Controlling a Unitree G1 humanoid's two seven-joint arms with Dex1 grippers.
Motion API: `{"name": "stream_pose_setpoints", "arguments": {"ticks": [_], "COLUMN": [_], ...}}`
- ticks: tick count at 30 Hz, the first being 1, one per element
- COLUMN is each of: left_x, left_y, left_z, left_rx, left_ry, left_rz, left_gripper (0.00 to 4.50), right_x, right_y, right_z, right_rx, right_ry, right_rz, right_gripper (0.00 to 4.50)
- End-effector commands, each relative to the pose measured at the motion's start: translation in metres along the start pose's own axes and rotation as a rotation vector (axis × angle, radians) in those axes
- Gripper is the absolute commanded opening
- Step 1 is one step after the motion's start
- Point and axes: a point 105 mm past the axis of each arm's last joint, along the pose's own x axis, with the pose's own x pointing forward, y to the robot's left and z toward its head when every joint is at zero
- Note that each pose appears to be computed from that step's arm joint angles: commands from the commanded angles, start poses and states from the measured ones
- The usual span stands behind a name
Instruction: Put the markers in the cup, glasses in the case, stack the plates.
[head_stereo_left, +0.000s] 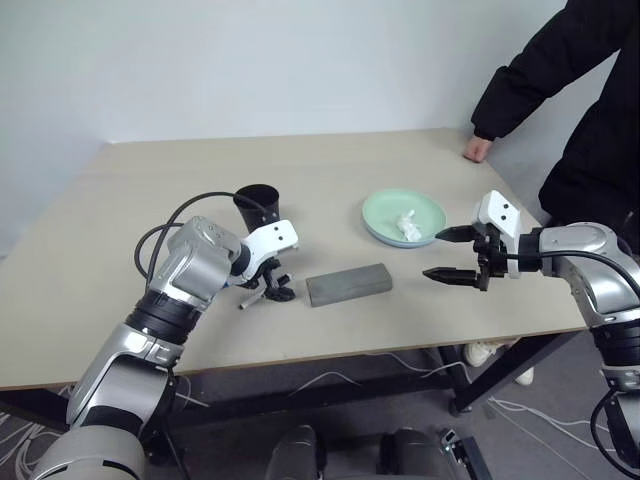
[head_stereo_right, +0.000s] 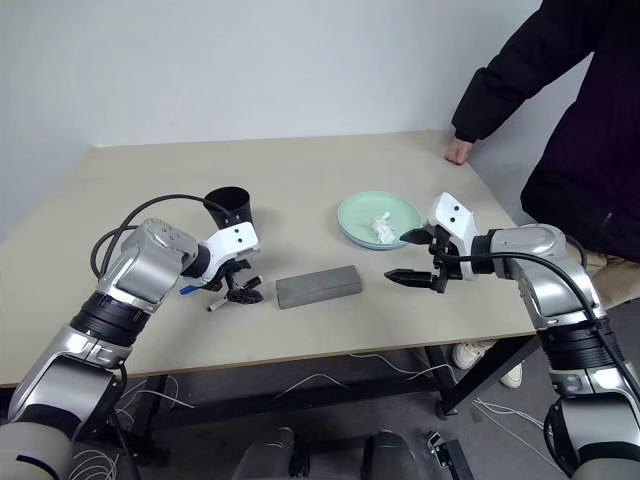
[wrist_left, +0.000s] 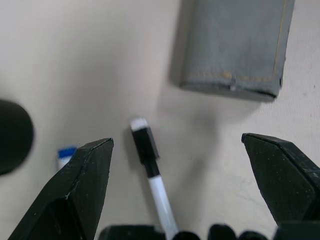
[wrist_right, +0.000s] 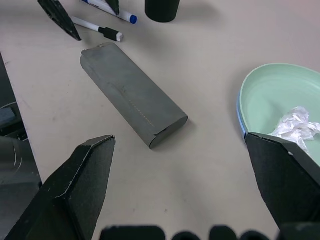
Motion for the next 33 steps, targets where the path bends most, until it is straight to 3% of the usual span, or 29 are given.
{"name": "stream_pose_setpoints", "arguments": {"ticks": [1,18,21,32,33], "left_x": [-0.003,0.011,0.012,0.012,0.012], "left_y": [0.006,0.013,0.012,0.013,0.015], "left_z": [-0.001,-0.027,-0.030,-0.032,-0.033], "left_rx": [0.011,-0.045,-0.045,-0.016,-0.005], "left_ry": [0.019,0.110,0.120,0.137,0.138], "left_rz": [0.048,0.043,0.034,0.049,0.062], "left_gripper": [4.46,4.46,3.85,0.11,0.02], "right_x": [-0.005,-0.002,-0.001,-0.002,-0.002], "right_y": [-0.004,-0.001,-0.002,-0.003,-0.003], "right_z": [0.018,0.019,0.020,0.020,0.020], "right_rx": [-0.059,-0.060,-0.063,-0.071,-0.071], "right_ry": [-0.038,-0.044,-0.046,-0.047,-0.047], "right_rz": [-0.017,-0.011,-0.010,-0.010,-0.011], "right_gripper": [4.50,4.50,4.50,4.50,4.50]}}
